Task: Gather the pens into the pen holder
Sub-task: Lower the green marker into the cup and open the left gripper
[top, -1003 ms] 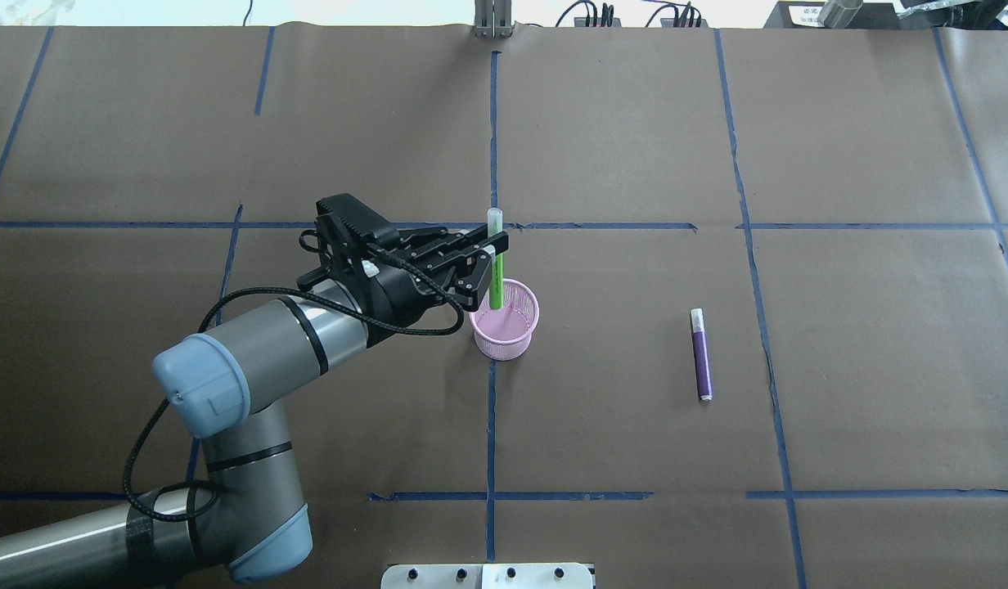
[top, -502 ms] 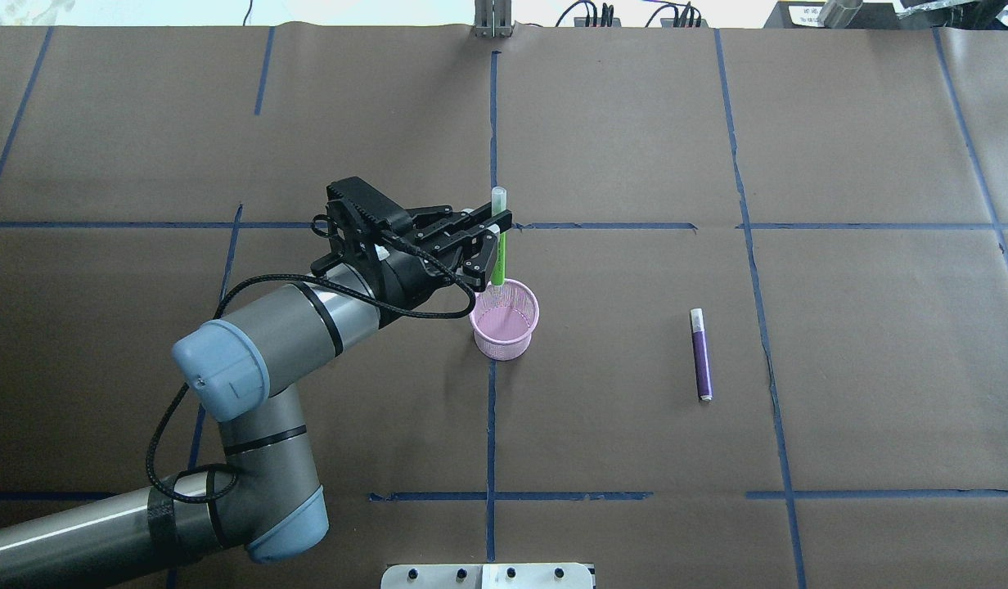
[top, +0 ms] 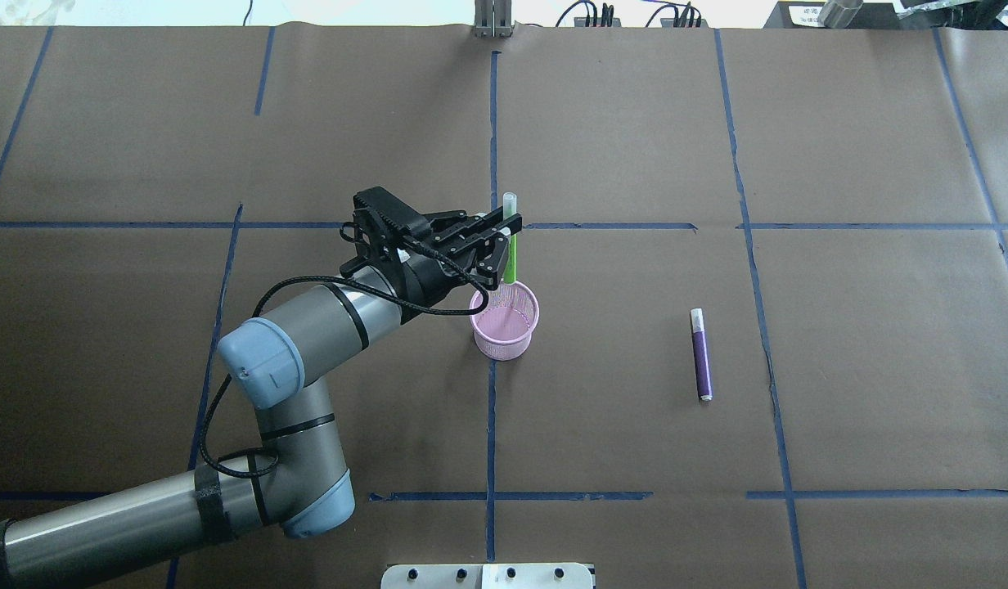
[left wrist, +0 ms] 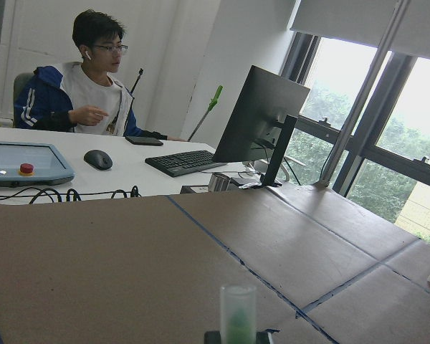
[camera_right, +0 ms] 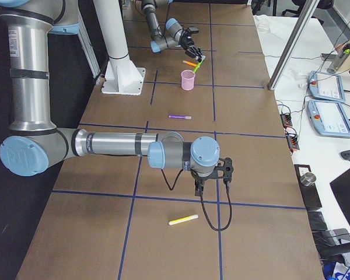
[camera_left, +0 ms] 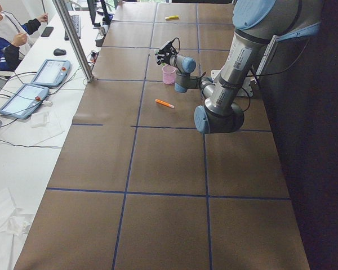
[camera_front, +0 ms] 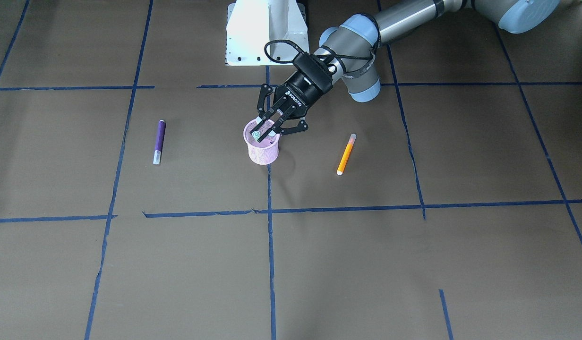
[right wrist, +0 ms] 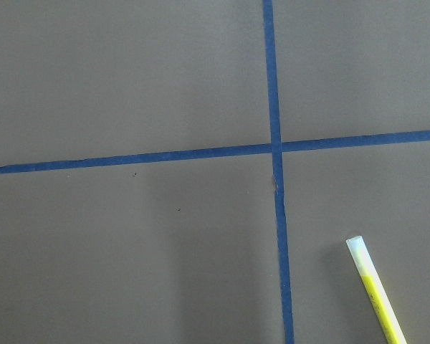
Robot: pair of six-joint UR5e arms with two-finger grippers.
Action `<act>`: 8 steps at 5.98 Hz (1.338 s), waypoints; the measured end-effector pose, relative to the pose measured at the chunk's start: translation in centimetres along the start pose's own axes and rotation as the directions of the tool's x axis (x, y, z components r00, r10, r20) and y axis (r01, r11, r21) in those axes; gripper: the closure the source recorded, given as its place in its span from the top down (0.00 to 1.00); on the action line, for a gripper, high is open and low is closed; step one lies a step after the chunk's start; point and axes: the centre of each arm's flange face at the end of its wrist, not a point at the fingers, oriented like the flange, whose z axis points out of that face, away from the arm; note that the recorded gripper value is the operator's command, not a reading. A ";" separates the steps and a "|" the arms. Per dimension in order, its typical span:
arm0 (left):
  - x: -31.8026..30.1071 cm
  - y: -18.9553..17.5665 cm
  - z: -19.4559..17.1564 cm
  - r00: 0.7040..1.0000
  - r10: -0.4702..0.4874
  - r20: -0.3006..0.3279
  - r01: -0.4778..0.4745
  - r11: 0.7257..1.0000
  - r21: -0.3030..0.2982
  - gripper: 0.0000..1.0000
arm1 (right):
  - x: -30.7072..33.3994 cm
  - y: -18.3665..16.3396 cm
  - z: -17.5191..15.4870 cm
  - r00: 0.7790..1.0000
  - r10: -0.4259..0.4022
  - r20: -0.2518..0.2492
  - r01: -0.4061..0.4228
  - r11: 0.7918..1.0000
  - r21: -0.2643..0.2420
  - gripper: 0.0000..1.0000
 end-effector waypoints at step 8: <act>0.9 4.7 -1.1 1.000 -0.003 -0.006 0.003 0.998 -0.067 0.64 | 0.2 0.0 0.2 1.000 0.006 -0.001 -0.006 1.000 -0.004 1.00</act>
